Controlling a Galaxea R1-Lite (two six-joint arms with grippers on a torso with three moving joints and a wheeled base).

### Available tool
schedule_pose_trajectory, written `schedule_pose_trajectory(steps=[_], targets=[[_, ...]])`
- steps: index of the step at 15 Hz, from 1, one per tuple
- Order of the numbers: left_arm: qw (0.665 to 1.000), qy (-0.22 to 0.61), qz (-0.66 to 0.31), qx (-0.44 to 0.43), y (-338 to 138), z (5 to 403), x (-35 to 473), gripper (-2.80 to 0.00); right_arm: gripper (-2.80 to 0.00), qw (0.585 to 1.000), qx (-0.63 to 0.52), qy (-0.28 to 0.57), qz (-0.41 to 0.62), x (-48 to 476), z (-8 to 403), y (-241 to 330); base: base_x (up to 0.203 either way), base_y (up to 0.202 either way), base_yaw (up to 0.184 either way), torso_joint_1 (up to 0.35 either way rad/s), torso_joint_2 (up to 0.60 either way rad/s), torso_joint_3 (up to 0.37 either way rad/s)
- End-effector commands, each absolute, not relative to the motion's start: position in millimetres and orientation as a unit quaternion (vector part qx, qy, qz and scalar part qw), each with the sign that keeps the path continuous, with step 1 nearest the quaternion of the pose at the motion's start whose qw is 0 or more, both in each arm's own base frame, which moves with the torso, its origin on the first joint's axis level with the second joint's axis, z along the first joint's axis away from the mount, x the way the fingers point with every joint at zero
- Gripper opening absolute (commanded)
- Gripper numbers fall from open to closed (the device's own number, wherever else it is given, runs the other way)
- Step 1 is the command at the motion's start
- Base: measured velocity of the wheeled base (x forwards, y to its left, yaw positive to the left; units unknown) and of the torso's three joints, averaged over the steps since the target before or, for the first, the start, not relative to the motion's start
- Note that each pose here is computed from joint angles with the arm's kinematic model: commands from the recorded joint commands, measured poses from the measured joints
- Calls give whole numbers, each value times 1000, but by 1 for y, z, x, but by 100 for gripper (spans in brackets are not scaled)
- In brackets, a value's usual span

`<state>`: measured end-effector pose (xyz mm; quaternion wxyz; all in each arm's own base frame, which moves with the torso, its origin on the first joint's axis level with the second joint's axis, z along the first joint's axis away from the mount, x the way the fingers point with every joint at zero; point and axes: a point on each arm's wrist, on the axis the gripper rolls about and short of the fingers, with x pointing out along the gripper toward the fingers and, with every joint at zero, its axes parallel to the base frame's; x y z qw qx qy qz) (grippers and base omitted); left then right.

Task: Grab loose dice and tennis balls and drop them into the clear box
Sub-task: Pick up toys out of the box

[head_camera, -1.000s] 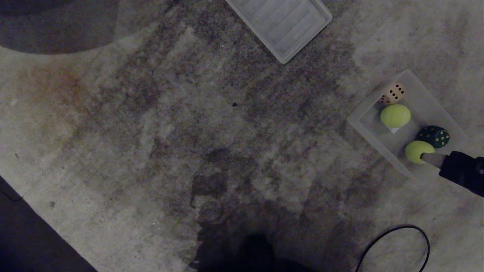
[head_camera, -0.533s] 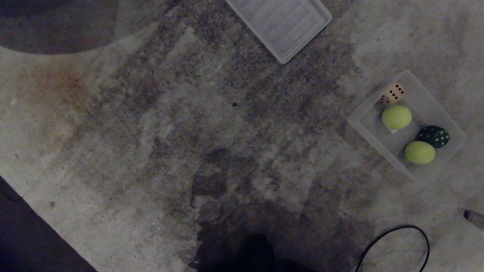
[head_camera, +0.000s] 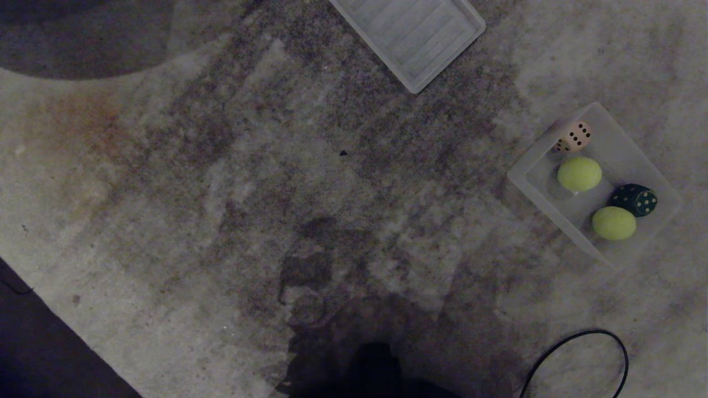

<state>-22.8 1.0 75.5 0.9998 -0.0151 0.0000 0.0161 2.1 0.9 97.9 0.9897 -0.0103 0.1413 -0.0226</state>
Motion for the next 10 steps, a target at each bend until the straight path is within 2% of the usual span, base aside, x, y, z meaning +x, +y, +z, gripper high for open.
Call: schedule_pose_trajectory(steps=[1,5,8,10], targets=[[1000,1,16,-15,1,75,-23,-280,-280,990,-18,142,-15,-1,82,1,0,0,0,0,0,0],[1000,1,16,-15,1,75,-23,-280,-280,995,-3,97,-7,-5,80,0,0,0,0,0,0,0],[1000,1,17,-15,1,75,-23,-280,-280,1000,-7,-3,5,-22,76,0,0,0,0,0,0,0],[1000,1,16,-15,1,75,-23,-280,-280,1000,-1,-10,5,-23,76,0,0,0,0,0,0,0]])
